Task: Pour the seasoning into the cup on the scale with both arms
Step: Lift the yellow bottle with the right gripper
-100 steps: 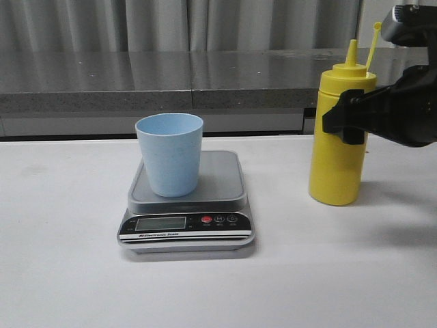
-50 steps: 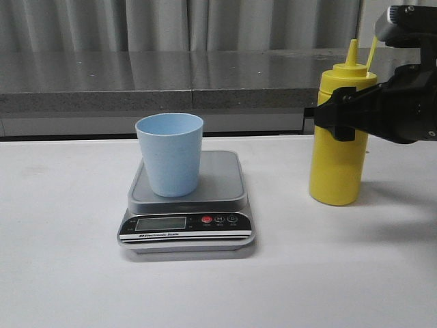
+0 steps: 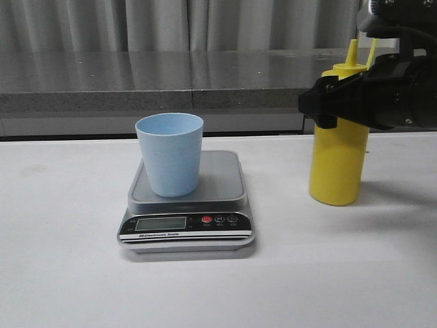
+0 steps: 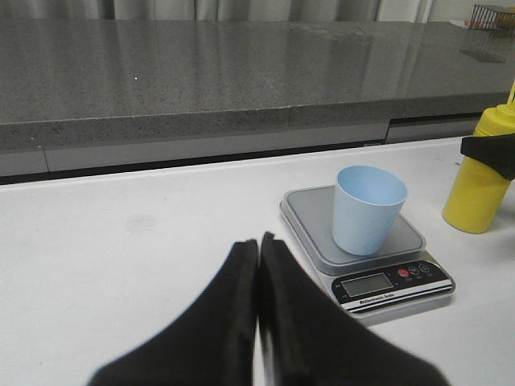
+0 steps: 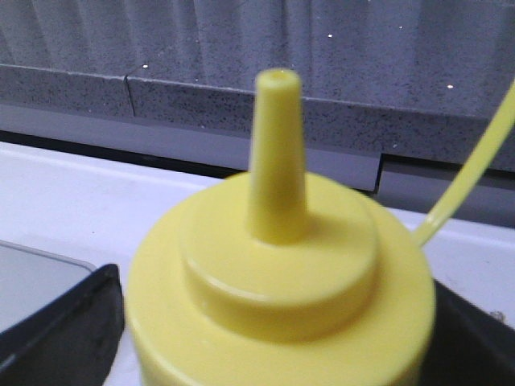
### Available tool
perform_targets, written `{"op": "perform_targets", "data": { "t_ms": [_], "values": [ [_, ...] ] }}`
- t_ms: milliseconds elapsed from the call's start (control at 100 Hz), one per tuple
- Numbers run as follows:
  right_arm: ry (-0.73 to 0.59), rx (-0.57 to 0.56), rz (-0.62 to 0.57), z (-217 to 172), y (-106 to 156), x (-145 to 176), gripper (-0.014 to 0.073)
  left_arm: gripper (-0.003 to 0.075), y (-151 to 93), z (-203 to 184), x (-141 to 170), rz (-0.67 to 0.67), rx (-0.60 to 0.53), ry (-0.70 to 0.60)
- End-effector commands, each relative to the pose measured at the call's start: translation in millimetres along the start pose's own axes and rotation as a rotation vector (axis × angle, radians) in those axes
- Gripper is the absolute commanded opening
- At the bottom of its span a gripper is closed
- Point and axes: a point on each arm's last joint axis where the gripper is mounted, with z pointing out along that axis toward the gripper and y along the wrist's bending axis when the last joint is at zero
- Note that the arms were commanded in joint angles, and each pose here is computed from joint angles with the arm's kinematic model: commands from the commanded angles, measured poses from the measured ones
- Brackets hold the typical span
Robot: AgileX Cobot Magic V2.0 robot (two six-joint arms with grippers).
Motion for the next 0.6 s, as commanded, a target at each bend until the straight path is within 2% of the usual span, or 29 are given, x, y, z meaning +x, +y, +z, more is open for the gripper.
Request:
{"op": "perform_targets", "data": {
  "t_ms": [0, 590],
  "values": [
    [-0.115, -0.023, -0.010, 2.3, 2.1, -20.5, 0.0653, -0.0020, -2.0, -1.7, -13.3, -0.012, 0.015, -0.083],
    [-0.108, -0.022, -0.010, 2.9, 2.0, -19.0, 0.0653, -0.0020, -2.0, -1.7, -13.3, -0.012, 0.015, -0.083]
  ]
}}
